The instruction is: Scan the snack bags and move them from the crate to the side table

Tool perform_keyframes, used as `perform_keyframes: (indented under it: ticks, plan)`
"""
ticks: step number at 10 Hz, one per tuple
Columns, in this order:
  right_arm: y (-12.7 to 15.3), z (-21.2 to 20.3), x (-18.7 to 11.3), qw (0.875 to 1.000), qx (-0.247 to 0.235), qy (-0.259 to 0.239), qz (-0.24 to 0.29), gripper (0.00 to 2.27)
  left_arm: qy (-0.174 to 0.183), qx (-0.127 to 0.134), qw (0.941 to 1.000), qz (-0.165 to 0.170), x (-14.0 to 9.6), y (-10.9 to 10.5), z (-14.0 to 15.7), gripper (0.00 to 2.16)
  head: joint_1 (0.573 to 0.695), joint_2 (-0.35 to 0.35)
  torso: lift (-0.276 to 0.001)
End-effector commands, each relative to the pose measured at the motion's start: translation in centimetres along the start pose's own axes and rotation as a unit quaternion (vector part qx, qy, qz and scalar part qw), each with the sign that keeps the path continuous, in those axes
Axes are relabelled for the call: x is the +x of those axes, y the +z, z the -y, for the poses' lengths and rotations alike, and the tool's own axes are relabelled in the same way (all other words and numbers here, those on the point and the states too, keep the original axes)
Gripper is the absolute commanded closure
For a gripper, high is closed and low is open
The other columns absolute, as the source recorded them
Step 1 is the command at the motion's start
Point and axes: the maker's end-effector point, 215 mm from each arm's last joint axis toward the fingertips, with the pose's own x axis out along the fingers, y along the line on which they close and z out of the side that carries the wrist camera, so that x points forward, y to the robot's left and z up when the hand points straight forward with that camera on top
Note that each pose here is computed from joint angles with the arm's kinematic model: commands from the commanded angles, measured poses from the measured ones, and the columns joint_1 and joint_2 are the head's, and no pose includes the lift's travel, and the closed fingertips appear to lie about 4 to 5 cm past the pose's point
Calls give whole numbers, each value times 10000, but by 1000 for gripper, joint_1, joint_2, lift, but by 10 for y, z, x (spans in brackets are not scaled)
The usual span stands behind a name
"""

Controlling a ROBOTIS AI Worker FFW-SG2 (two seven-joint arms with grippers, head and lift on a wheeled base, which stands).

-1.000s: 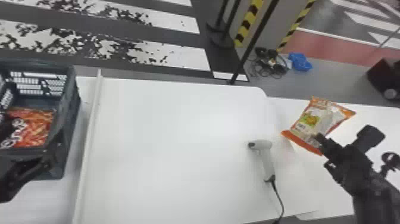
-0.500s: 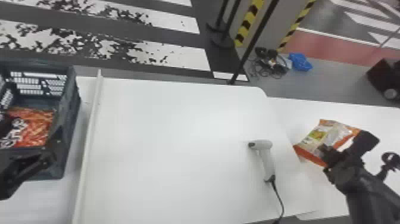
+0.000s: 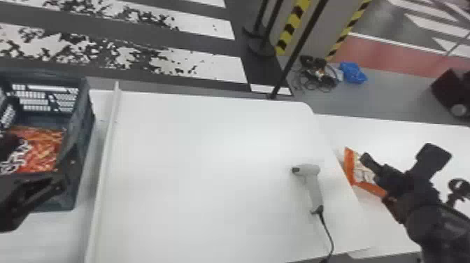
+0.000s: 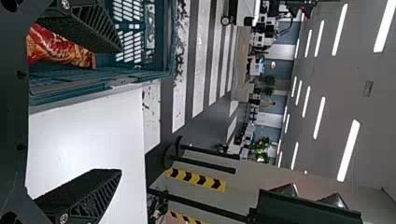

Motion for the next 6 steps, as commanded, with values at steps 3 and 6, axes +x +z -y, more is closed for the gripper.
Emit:
perform_keyframes:
  ticks: [3,6]
  plan:
    - [-16,-114,-67,9900,-145,1400,34,87,-18,44,10000,33,2,4,4,76,695,-350,-87]
    - [-53,-233,-135,9660,-320,2563,-124,87,-30,66,10000,50,3,5,9,76,695,-350,-87]
